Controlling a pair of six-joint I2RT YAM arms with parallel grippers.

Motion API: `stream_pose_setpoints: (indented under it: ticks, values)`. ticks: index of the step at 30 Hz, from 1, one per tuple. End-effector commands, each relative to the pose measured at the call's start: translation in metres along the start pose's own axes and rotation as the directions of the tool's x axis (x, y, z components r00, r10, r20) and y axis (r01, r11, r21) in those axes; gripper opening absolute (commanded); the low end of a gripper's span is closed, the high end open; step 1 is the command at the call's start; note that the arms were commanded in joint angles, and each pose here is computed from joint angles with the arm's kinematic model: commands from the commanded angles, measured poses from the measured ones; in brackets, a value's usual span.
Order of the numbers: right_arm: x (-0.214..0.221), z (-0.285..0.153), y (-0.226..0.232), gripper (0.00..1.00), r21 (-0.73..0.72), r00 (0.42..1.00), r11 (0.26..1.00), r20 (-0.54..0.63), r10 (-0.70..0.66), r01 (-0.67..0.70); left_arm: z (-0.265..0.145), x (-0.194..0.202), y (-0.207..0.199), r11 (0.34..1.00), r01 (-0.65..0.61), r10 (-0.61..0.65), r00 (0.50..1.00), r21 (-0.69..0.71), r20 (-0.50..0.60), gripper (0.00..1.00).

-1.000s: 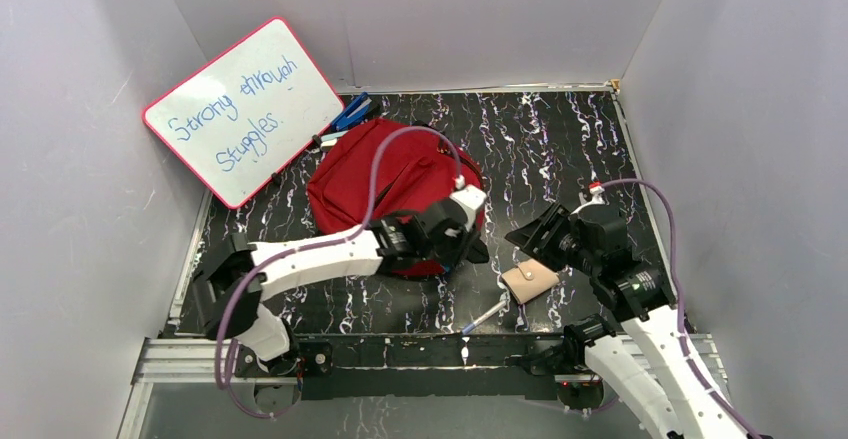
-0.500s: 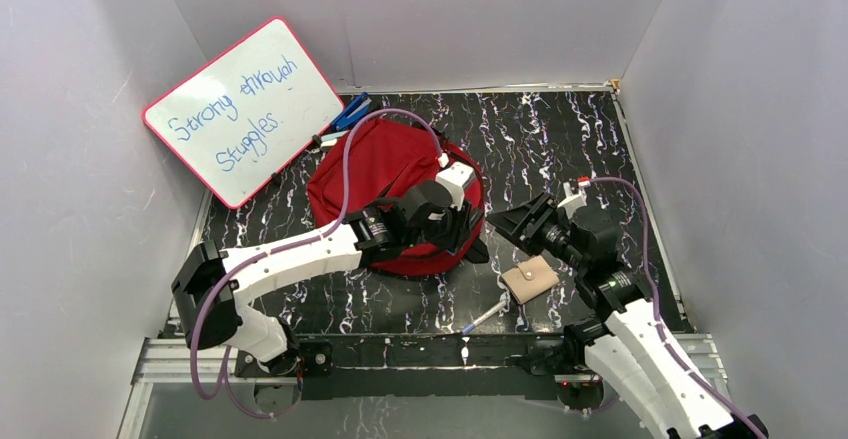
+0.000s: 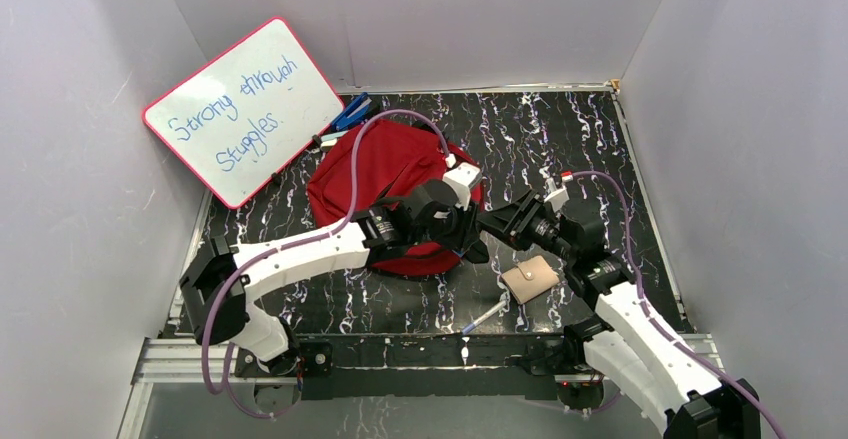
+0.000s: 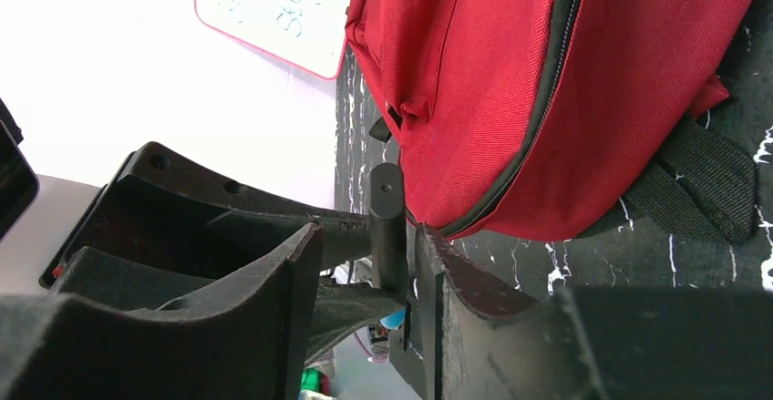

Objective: Pack the student bag
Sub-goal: Pick up the stationery from the center of the board.

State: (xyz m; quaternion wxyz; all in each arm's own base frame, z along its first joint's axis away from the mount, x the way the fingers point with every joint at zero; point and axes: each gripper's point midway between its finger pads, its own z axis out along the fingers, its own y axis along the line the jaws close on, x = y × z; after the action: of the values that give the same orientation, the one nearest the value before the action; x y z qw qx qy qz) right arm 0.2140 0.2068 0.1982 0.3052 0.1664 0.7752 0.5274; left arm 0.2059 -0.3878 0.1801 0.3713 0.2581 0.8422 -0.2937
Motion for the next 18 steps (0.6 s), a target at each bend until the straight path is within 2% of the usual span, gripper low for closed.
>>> stream_pose_setpoints:
  ticks: [1, 8, 11, 13, 17, 18]
  values:
    - [-0.002, 0.003, 0.018, 0.46, -0.084, 1.0, 0.996, -0.004, -0.024, 0.024, -0.003, -0.026, -0.015, 0.999, -0.002, -0.001, 0.998, 0.048, 0.06, 0.14]
    - [-0.001, 0.006, 0.011, 0.2, -0.063, 1.0, 0.998, -0.012, -0.007, 0.006, -0.001, -0.028, -0.01, 0.999, 0.003, -0.006, 0.998, 0.036, 0.064, 0.17]
    - [-0.003, 0.006, 0.008, 0.06, -0.044, 1.0, 0.999, -0.002, -0.005, 0.004, -0.002, -0.03, -0.007, 0.999, 0.019, -0.022, 0.998, 0.042, 0.065, 0.26]
    - [-0.006, 0.006, 0.004, 0.01, -0.017, 1.0, 1.0, 0.016, -0.007, 0.008, -0.004, -0.032, -0.002, 0.999, 0.028, -0.03, 0.997, 0.038, 0.065, 0.3]
    - [-0.018, 0.002, -0.011, 0.0, 0.099, 0.996, 0.994, 0.075, -0.048, 0.04, -0.019, -0.044, 0.026, 0.998, 0.062, -0.061, 0.994, -0.01, 0.087, 0.53]
    - [-0.02, 0.0, -0.016, 0.0, 0.134, 0.995, 0.99, 0.083, -0.061, 0.049, -0.024, -0.046, 0.038, 0.997, 0.071, -0.068, 0.993, -0.034, 0.094, 0.56]
